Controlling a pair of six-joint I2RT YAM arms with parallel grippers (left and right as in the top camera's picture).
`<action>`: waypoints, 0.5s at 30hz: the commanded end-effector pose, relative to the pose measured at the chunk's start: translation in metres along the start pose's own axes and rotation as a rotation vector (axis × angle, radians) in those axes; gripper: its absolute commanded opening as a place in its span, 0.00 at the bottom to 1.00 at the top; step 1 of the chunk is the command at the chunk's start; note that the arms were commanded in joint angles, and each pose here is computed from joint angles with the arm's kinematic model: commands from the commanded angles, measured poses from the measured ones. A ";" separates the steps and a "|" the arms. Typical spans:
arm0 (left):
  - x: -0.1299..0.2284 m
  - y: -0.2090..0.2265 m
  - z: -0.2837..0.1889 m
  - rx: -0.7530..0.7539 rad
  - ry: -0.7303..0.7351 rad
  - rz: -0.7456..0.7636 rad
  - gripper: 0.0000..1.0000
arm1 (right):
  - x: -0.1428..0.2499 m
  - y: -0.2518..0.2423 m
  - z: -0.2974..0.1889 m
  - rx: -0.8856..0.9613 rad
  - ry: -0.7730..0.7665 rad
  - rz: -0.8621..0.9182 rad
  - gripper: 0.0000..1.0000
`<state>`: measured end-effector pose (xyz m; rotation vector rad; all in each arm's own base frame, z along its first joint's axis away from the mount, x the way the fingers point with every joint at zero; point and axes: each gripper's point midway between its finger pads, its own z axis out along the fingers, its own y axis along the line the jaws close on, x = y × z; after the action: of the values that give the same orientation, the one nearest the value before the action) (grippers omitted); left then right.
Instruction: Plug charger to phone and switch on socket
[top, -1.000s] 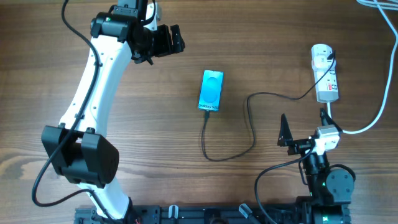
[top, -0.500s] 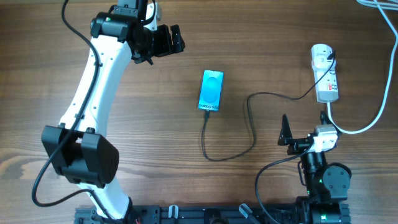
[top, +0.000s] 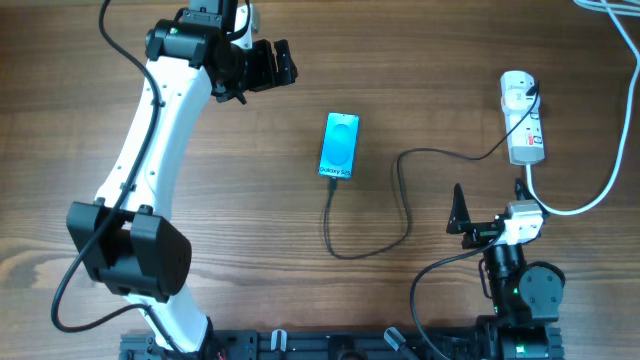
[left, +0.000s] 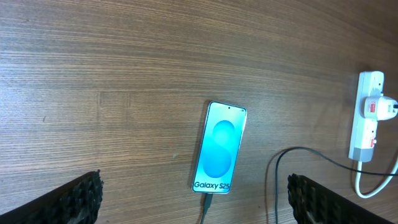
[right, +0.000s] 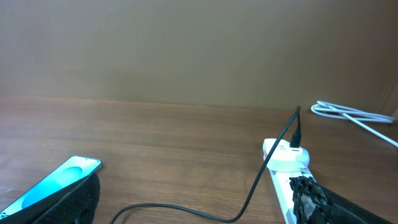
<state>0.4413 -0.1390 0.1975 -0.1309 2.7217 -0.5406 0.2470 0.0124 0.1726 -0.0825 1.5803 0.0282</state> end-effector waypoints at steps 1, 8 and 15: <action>0.000 0.005 0.004 -0.011 0.005 -0.001 1.00 | -0.003 -0.002 -0.001 0.012 -0.013 0.010 1.00; 0.000 0.005 0.004 -0.011 0.005 -0.001 1.00 | -0.003 -0.002 -0.001 0.012 -0.013 0.010 1.00; 0.010 0.015 -0.006 -0.074 0.025 -0.011 1.00 | -0.003 -0.002 -0.001 0.012 -0.013 0.010 1.00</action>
<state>0.4403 -0.1385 0.1969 -0.1329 2.7269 -0.5369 0.2470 0.0124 0.1726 -0.0825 1.5803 0.0282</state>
